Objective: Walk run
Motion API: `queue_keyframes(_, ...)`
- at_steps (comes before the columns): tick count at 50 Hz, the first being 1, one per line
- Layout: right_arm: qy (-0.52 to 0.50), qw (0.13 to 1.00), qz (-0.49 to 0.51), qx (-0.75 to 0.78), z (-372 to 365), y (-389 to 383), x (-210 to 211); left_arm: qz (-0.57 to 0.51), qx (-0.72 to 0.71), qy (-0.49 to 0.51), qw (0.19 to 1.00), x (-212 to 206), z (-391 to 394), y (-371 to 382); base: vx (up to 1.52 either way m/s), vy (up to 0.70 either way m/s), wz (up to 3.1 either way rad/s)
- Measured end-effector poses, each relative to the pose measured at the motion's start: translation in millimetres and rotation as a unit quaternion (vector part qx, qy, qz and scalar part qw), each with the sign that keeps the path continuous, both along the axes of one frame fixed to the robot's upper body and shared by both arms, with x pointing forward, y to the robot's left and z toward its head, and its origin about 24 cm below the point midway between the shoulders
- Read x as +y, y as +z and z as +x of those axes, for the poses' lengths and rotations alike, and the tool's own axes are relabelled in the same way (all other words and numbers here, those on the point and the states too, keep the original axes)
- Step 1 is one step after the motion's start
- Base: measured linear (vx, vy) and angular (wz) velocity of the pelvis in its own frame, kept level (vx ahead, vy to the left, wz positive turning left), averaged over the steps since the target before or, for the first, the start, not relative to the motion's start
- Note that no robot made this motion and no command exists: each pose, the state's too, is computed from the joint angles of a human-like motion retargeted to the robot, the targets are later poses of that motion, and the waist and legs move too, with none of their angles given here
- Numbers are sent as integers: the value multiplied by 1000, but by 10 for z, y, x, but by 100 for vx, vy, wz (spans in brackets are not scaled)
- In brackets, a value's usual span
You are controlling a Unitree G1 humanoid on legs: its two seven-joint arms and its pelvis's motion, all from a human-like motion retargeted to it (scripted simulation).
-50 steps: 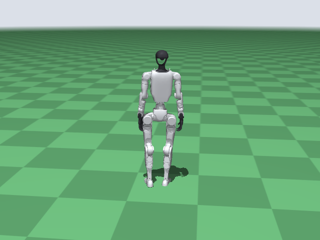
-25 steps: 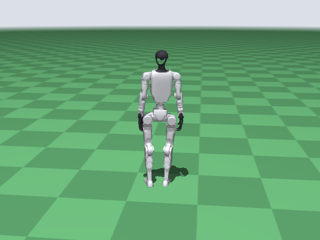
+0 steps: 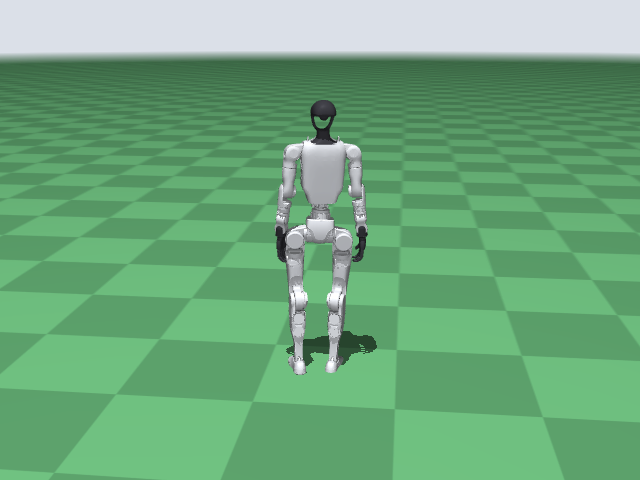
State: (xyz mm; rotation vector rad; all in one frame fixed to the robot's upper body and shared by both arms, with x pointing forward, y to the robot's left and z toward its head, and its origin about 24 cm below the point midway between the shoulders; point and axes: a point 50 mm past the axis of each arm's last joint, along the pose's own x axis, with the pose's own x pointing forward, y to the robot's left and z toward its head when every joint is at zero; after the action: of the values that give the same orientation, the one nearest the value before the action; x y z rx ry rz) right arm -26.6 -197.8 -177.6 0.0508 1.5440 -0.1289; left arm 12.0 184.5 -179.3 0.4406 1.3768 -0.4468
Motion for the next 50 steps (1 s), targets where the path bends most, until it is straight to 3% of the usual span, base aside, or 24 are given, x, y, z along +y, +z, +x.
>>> queue_keyframes(50,11,1000,3,-1,30,0,-13,-2,-2,-12,1000,6,34,2,0,0,0)
